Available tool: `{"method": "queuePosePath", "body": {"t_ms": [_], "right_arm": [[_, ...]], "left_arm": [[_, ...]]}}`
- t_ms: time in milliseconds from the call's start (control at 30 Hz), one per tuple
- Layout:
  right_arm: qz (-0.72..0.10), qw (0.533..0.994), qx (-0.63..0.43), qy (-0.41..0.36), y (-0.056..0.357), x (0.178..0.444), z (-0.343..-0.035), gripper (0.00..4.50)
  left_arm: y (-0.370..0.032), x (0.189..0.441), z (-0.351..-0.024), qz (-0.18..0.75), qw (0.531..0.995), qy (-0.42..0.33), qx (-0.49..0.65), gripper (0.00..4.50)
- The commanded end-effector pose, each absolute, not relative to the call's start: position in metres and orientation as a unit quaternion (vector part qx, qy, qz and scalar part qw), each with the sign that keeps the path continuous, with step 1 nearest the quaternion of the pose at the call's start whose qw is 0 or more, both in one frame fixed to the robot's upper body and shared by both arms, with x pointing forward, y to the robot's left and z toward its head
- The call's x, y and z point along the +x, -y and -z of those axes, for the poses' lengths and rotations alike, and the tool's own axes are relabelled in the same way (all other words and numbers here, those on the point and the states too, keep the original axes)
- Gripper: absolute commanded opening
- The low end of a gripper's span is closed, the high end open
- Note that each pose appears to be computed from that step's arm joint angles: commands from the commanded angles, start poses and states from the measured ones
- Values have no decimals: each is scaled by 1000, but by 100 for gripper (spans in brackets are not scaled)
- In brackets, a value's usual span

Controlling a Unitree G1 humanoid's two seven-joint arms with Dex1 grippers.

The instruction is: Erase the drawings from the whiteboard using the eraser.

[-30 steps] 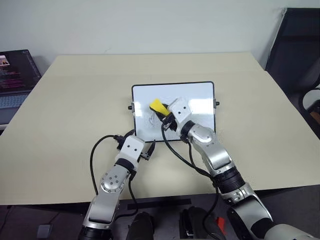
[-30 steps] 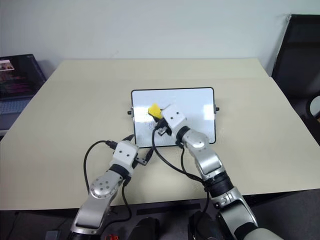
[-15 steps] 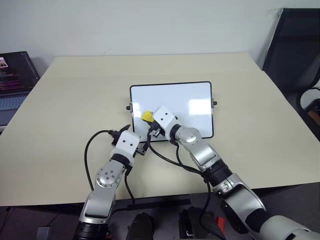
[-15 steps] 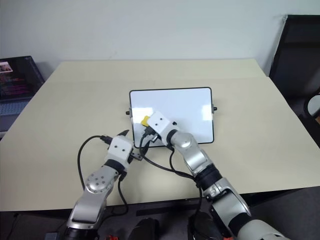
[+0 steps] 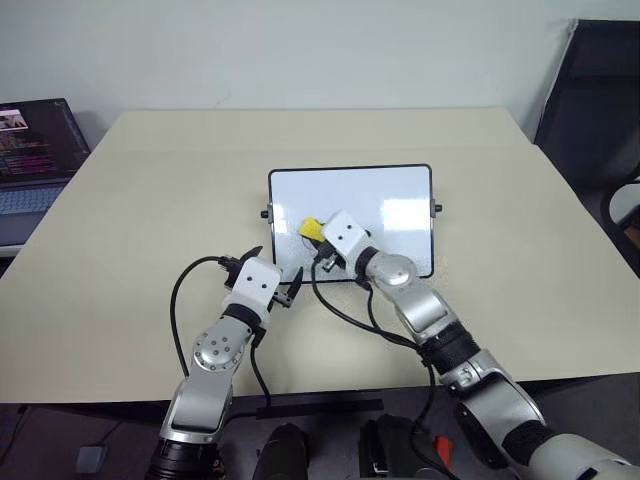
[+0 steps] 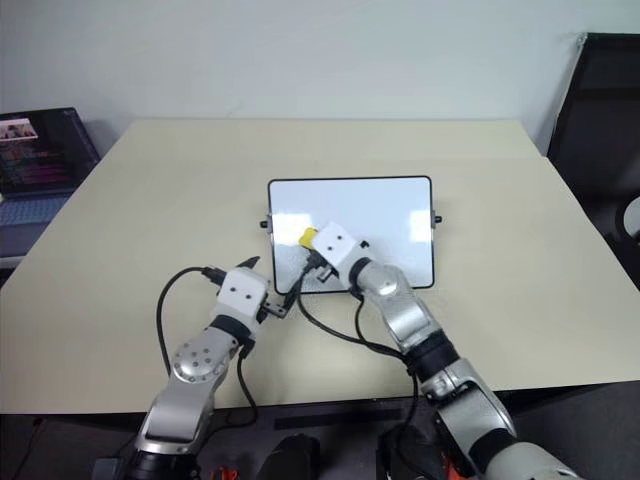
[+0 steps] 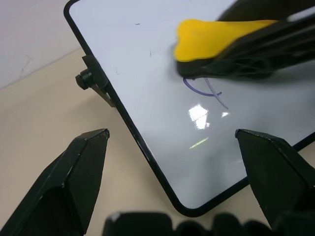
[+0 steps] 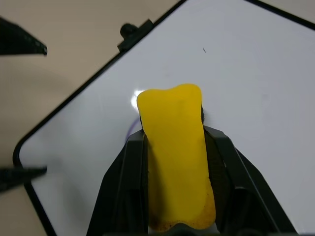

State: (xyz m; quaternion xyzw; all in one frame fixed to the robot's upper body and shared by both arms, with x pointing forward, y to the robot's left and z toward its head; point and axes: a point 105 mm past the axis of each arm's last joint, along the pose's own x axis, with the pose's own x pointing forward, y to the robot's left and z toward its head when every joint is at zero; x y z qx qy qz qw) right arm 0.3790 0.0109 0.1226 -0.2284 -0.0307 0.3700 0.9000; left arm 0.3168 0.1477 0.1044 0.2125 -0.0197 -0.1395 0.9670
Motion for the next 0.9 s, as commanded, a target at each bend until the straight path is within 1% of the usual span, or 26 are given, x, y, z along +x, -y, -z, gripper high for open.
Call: {"method": "queuePosePath", "body": {"t_ms": [33,133,233,467,733,833,900], "right_arm": [[-335,909,-247,-35,29,382,-94,119],[-335,908,-250,-43,37,378,-89,119],[-337,907,-249,-42,34,376,-89,119],[-365,899,-241,-1,-3,376,-109,119],[-406,873,-267,46,-52,367,-117,119],[-415,862,-284,57,-57,365,-116,119],[-414,857,-302,58,-53,366,-111,119]], "left_arm": [[-146,319,-120,135,967,48,212,450],[-147,321,-120,135,967,48,212,450],[-147,321,-120,135,967,48,212,450],[-148,322,-122,134,967,51,212,450],[-154,320,-122,122,968,48,215,450],[-155,319,-122,117,968,48,215,450],[-156,317,-122,113,969,46,213,450]]}}
